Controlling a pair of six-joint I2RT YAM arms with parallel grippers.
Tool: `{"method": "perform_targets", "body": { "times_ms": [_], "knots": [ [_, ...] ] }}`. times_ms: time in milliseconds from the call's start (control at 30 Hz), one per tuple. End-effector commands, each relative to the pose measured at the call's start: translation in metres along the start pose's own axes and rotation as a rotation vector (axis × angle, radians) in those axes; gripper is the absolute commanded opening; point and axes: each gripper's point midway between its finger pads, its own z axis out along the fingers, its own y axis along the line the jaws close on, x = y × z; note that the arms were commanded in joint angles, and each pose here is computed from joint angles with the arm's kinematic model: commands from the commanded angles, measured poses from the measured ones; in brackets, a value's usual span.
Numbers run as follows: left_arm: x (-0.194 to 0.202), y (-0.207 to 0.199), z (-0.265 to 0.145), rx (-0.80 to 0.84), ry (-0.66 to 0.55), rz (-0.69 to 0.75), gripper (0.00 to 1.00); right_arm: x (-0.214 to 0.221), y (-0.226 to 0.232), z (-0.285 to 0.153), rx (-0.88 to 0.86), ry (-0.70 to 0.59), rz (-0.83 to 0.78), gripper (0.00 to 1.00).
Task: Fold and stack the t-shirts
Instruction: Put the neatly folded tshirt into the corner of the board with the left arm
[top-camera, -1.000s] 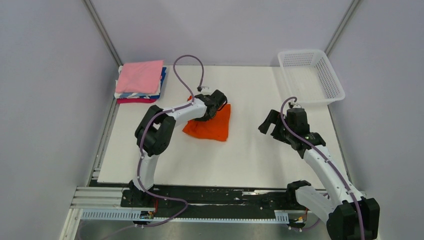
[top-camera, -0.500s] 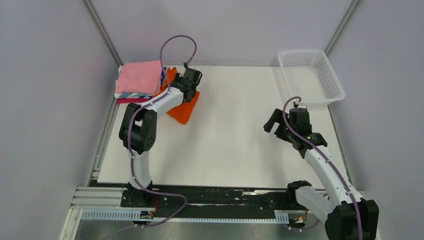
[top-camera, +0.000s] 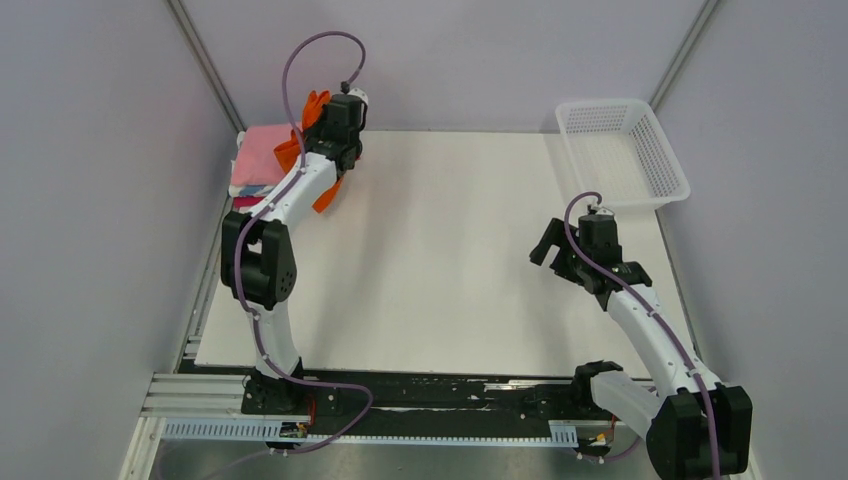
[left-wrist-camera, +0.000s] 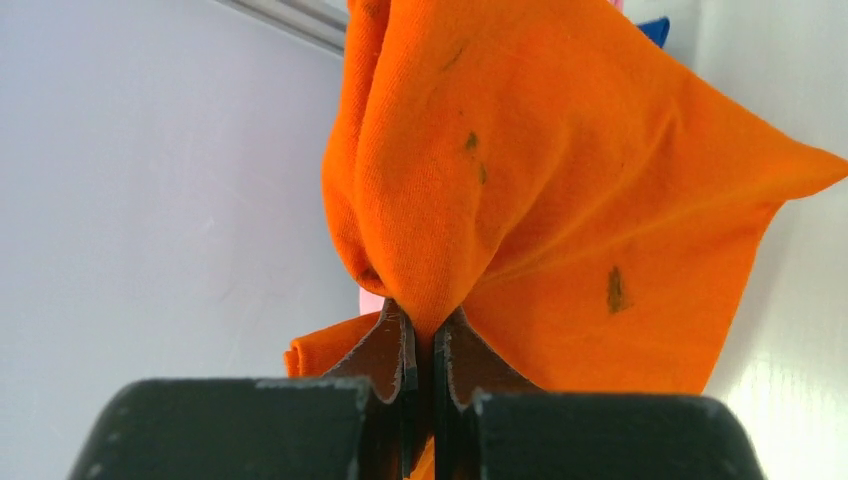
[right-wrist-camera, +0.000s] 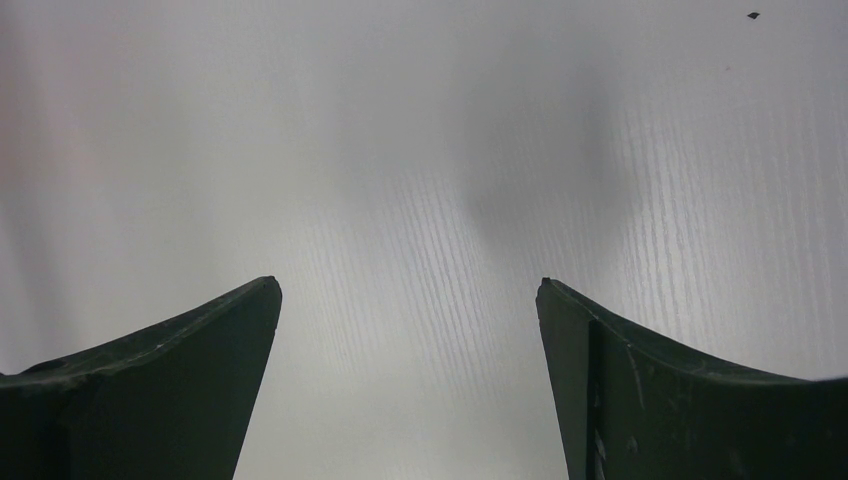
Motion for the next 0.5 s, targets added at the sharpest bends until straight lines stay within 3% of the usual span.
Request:
{"method": "perform_targets", "body": {
  "times_ms": [0,467],
  "knots": [
    [-0.048,0.059,-0.026,-0.049,-0.125,-0.07,0.0,-0.013,0.004,-0.001,-0.019,-0.045,-0.013,1.0],
    [-0.074,0.102,-0.031,-0.087,-0.176,-0.165,0.0,-0.015,0.001,0.001,-0.008,-0.048,-0.008,1.0]
  ]
}}
